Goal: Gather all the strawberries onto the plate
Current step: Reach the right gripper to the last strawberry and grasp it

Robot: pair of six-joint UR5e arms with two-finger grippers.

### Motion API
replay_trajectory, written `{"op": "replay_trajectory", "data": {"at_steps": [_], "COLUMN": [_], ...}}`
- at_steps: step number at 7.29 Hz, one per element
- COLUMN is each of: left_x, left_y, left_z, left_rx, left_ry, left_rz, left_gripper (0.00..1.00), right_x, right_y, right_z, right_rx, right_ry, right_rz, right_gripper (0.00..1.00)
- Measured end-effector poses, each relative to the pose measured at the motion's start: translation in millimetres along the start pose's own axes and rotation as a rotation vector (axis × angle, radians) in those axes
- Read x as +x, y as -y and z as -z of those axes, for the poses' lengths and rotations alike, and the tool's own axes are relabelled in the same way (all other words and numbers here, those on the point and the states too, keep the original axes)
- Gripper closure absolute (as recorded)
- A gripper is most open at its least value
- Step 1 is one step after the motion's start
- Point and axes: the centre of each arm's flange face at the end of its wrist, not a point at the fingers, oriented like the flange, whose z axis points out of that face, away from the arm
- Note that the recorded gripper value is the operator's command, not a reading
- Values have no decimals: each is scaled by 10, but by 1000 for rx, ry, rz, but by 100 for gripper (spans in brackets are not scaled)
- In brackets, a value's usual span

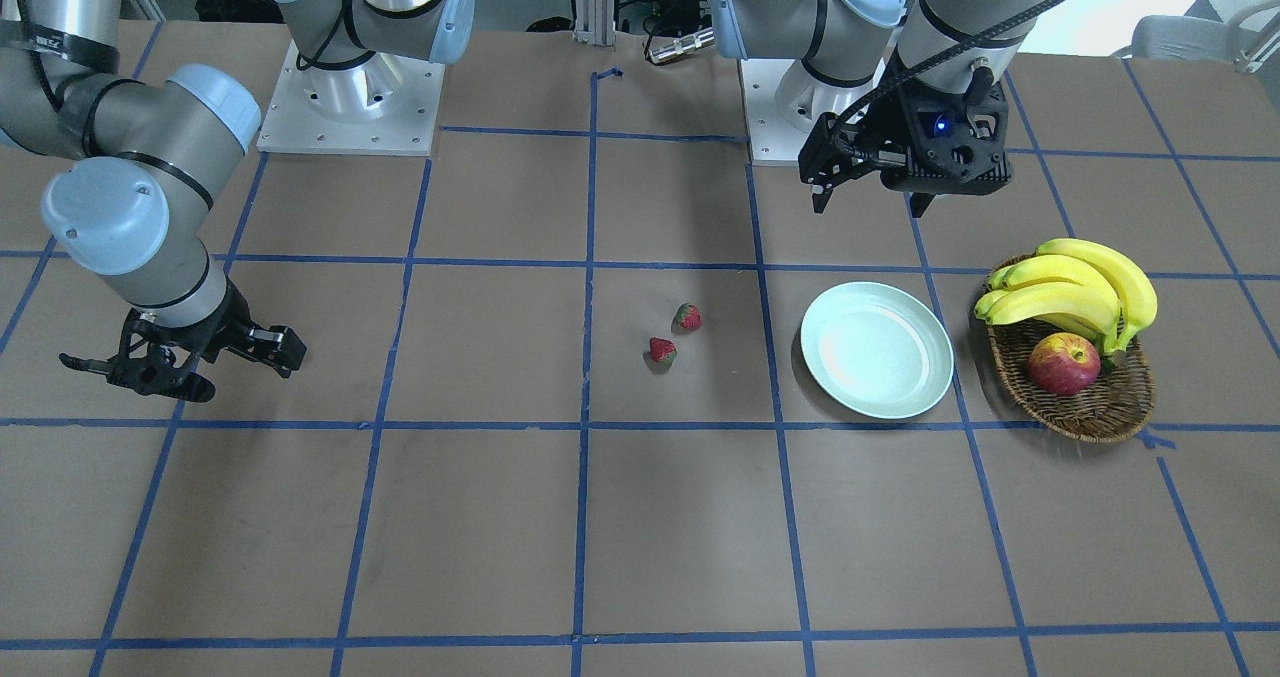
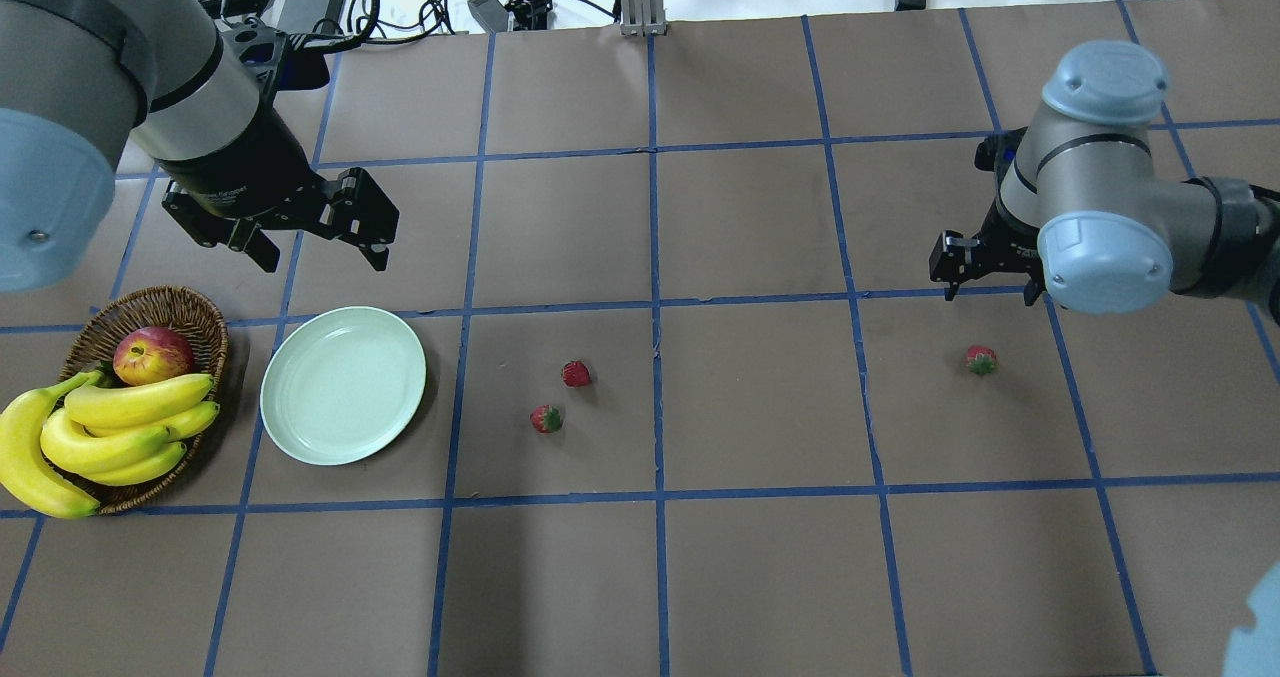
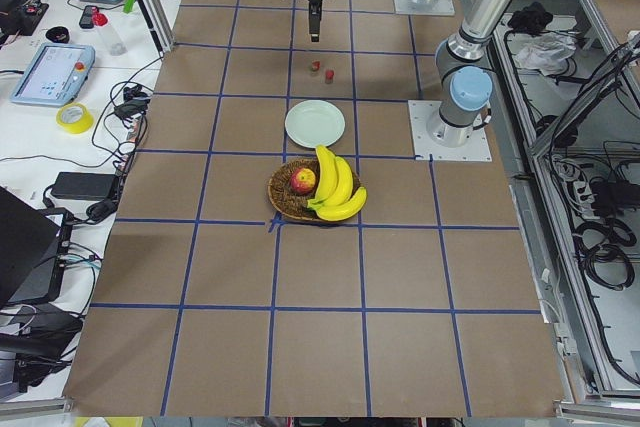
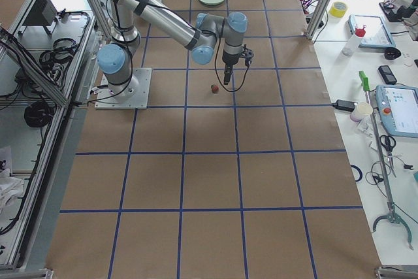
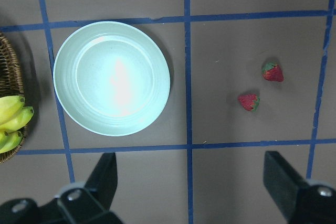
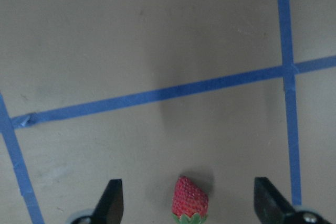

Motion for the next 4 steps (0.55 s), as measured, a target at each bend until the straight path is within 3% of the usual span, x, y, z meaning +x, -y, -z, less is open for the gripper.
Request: {"op": "replay_trajectory", "data": {"at_steps": [2,4], "left_x": [0,-1], "left_y": [-1,0], "left_z": [-2,0], "left_rx": [-1,0], "left_ry": [0,1], "left_rz": [0,0], "left_gripper": [0,0], "right_x": [10,-11], "right_y": [-187,-341], "right_z": [-258,-449], "right_rx": [-12,-11], "right_ry": [3,4], "right_rz": [-1,53], "right_gripper": [21,24]}}
